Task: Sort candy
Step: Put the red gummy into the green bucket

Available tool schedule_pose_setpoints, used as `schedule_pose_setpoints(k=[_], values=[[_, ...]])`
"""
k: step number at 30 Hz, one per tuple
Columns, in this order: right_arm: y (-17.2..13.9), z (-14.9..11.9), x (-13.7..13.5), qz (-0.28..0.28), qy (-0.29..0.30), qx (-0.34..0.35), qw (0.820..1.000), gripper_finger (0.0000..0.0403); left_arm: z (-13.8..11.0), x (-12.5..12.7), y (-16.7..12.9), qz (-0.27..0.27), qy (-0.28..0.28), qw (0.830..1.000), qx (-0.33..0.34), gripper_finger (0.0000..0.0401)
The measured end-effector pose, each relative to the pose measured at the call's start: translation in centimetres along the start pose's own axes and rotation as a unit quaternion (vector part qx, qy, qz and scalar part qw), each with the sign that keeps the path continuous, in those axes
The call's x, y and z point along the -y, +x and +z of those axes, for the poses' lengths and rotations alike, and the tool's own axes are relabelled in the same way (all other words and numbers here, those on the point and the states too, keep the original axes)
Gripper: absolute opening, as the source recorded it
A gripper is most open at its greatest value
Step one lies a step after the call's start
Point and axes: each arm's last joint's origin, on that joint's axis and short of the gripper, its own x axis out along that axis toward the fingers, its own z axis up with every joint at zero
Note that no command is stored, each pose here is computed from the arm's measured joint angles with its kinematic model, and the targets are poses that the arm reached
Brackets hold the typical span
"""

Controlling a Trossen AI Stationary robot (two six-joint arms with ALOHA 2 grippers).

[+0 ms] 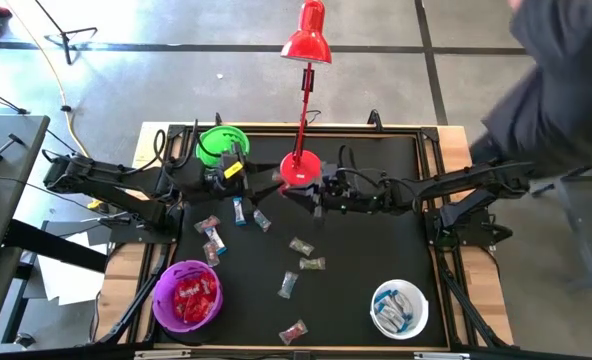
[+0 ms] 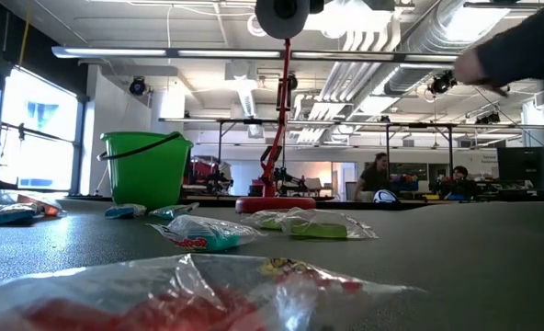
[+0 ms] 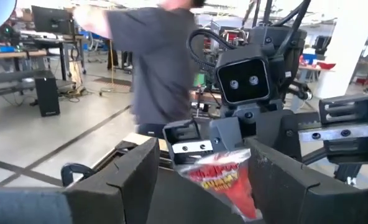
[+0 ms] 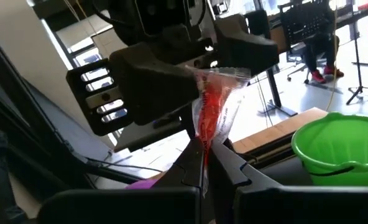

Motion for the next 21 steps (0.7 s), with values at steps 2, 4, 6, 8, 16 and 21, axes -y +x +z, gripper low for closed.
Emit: schedule_pose_setpoints(k=[2, 4, 6, 8, 16, 21], values=[[0.0, 0.03, 0.05, -0.01, -0.009, 0.004, 1.0, 0.0, -0.02, 0.02, 0.0, -0.003, -0.017, 1.0, -0.001, 0.0221], [0.0, 0.06, 0.11, -0.02, -0.015, 0.009, 1.0, 0.0, -0.06, 0.07, 0.0, -0.012, -0.033, 0.999, -0.004, 0.0221], [0.0, 0.07, 0.11, -0.02, -0.019, 0.009, 1.0, 0.0, -0.07, 0.11, 0.0, -0.019, -0.037, 0.999, -0.005, 0.0221], [0.0, 0.07, 0.11, -0.02, -0.021, 0.009, 1.0, 0.0, -0.07, 0.12, 0.0, -0.021, -0.037, 0.999, -0.005, 0.0221], [-0.01, 0.18, 0.06, -0.018, -0.021, 0.015, 0.999, 0.0, -0.09, 0.12, 0.0, -0.021, -0.069, 0.997, -0.007, 0.0206], [-0.01, 0.19, 0.06, -0.018, -0.021, 0.015, 0.999, 0.0, -0.24, 0.16, -0.01, -0.03, -0.073, 0.997, -0.016, 0.0152]])
